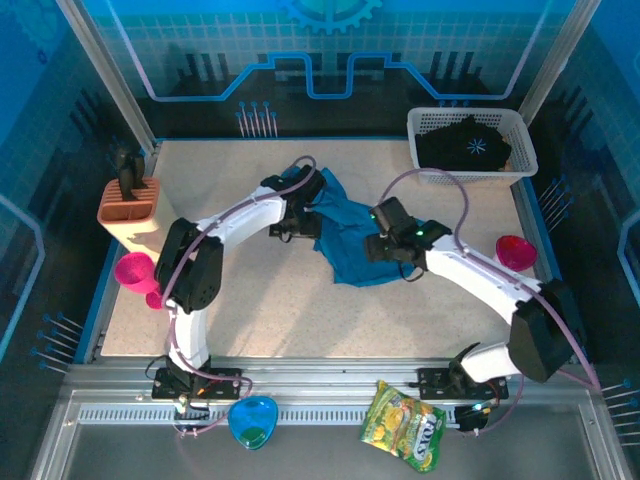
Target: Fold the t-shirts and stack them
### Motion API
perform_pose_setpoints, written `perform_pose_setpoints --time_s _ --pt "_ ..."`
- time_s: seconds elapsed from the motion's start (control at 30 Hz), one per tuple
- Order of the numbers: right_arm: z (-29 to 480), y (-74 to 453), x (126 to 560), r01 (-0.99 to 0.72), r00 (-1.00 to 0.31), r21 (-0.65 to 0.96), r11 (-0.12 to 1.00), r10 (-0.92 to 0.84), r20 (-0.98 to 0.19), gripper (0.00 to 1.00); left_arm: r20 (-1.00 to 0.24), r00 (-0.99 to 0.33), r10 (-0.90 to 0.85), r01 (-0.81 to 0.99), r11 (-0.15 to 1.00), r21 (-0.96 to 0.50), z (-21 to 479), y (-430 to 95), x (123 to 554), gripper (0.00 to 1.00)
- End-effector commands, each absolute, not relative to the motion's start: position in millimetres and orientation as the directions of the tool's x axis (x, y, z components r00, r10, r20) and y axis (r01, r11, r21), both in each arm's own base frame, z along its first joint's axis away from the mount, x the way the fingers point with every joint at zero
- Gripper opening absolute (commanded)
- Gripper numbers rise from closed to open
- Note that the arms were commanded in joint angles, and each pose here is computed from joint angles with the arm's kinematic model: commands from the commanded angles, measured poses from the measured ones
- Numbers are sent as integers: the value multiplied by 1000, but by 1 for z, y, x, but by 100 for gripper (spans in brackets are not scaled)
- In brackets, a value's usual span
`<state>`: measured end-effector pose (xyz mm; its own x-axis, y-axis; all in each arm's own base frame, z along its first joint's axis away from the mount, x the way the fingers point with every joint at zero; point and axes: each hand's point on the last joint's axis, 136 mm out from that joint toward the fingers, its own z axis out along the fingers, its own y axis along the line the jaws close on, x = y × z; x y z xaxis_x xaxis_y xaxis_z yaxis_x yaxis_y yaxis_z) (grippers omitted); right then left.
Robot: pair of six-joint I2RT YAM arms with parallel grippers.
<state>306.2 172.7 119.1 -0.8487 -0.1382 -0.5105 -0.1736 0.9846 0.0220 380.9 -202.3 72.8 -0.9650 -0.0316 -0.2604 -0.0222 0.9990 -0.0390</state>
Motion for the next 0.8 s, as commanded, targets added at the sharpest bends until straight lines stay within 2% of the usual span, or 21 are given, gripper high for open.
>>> perform_pose_setpoints --time_s 0.0,0.1,0.23,0.47,0.57,0.67,0.77 --pt "97 200 311 -178 -876 77 981 -122 -467 56 -221 -968 -117 -68 974 -218 47 -236 387 74" --pt "83 210 322 -178 -886 62 982 -132 -445 50 -221 -964 -145 -89 966 -243 36 -242 391 70" --pt "63 221 327 -175 -904 60 983 -136 -405 45 -241 -957 -163 -93 956 -277 32 -251 395 70" --pt "44 238 319 -190 -919 71 979 -152 -363 43 -223 -964 -147 -74 950 -303 18 -273 400 69" --pt "39 236 316 -185 -925 50 981 -157 -347 43 -210 -968 -137 -71 954 -292 8 -278 401 63" --pt "33 229 315 -171 -930 13 985 -157 -334 40 -193 -972 -132 -74 956 -282 -1 -279 398 53" --pt "28 221 314 -162 -933 -25 986 -162 -323 32 -191 -972 -133 -79 961 -267 -6 -274 394 37"
